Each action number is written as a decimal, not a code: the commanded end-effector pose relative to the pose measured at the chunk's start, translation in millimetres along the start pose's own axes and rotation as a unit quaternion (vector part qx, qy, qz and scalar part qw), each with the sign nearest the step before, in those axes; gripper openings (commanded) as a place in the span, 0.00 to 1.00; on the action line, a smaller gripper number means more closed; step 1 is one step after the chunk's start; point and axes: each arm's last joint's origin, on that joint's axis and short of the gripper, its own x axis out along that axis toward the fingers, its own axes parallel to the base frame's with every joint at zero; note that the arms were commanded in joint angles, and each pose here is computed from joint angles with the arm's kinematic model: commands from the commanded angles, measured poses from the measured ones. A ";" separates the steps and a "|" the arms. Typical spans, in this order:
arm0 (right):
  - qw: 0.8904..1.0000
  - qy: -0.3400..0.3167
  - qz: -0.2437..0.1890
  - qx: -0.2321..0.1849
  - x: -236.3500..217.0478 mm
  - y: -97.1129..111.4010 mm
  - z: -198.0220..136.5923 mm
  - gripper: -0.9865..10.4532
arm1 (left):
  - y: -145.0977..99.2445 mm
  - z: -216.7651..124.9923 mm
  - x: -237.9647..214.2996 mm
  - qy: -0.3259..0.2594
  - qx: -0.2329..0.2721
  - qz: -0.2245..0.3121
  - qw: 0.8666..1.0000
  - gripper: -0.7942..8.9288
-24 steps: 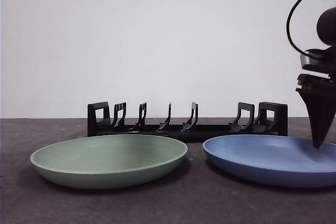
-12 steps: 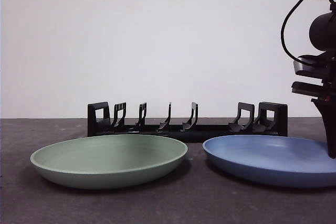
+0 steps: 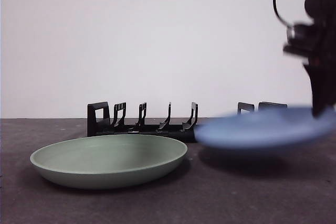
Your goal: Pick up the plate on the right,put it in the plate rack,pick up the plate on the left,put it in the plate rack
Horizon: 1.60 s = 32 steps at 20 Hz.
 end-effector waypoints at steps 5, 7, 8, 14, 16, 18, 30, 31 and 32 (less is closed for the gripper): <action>0.995 -0.065 0.070 -0.022 -82.1 22.8 20.5 0.08 | 3.4 9.2 2.2 0.002 0.133 0.062 0.989 0.76; 0.992 -0.065 0.104 -0.024 -92.6 27.3 21.6 0.08 | 7.1 12.6 3.8 0.008 0.157 0.094 0.983 0.76; 0.990 -0.065 0.123 -0.025 -96.5 29.2 21.9 0.08 | 8.9 14.1 4.8 0.011 0.173 0.106 0.979 0.76; 0.986 -0.050 0.149 -0.055 -103.6 50.7 20.0 0.08 | 11.7 19.9 29.3 0.026 0.236 0.097 0.967 0.75; 0.985 -0.046 0.152 -0.064 -103.0 56.8 19.5 0.08 | 11.8 20.5 39.1 0.043 0.239 0.094 0.965 0.67; 0.985 -0.044 0.154 -0.069 -102.4 59.8 19.0 0.08 | 10.0 22.0 47.3 0.050 0.243 0.086 0.965 0.63; 0.984 -0.045 0.156 -0.071 -102.3 60.9 19.3 0.08 | 5.2 29.9 52.3 0.038 0.252 0.091 0.963 0.07; 0.984 -0.045 0.156 -0.071 -102.3 60.8 19.2 0.08 | 4.8 30.2 52.3 0.037 0.253 0.090 0.963 0.07; 0.984 -0.045 0.156 -0.071 -102.3 60.9 19.2 0.08 | 4.7 30.3 52.3 0.037 0.253 0.090 0.963 0.07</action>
